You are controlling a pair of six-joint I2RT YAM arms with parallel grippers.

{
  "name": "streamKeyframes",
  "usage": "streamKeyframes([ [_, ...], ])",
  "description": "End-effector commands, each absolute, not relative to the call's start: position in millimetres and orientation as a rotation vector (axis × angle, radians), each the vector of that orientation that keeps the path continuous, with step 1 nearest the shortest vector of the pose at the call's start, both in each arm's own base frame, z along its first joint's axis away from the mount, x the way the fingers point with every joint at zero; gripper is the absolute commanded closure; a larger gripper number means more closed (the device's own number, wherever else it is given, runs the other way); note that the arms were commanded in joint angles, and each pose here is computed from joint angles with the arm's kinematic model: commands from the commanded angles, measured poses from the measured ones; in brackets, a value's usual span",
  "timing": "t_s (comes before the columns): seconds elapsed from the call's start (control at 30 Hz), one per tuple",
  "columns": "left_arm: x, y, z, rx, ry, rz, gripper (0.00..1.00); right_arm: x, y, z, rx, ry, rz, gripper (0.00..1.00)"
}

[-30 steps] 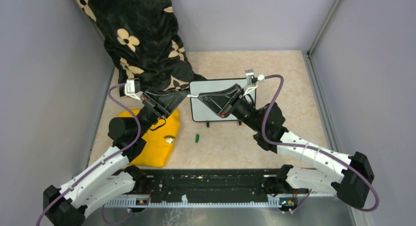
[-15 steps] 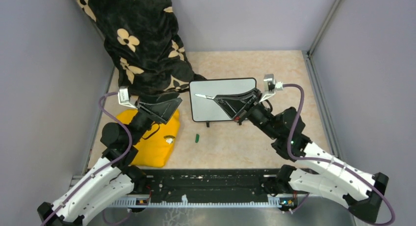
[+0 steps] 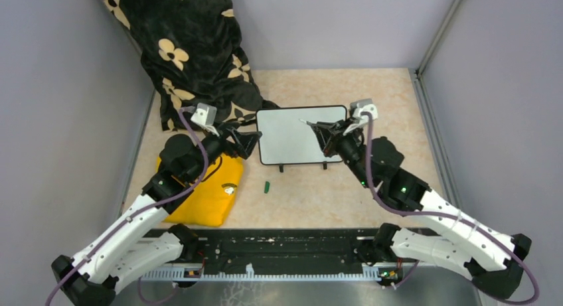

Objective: Write a sentence on the whiteboard

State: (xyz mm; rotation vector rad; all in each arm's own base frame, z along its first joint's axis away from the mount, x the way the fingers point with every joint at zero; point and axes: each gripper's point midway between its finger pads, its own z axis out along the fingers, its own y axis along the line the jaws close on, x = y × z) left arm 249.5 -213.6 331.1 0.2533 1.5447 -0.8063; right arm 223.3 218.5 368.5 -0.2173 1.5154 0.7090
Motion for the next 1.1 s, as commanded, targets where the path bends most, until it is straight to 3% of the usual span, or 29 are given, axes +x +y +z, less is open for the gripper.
streamKeyframes([
  [0.0, 271, -203, 310, 0.171, 1.612, -0.683, 0.05, 248, 207, 373, -0.147, 1.516, 0.432, 1.0],
  [0.23, 299, -193, 277, 0.102, 1.647, -0.534, 0.04, 269, 213, 362, -0.002, 1.53, 0.247, 1.0],
  [0.5, 309, -188, 237, 0.241, 1.741, -0.449, 0.04, 266, 226, 309, -0.048, 1.598, 0.29, 1.0],
  [0.77, 297, -232, 234, 0.362, 1.787, -0.822, 0.04, 248, 239, 287, -0.211, 1.545, 0.421, 1.0],
  [1.07, 294, -249, 215, 0.297, 1.867, -0.985, 0.01, 242, 247, 279, -0.228, 1.544, 0.494, 1.0],
])
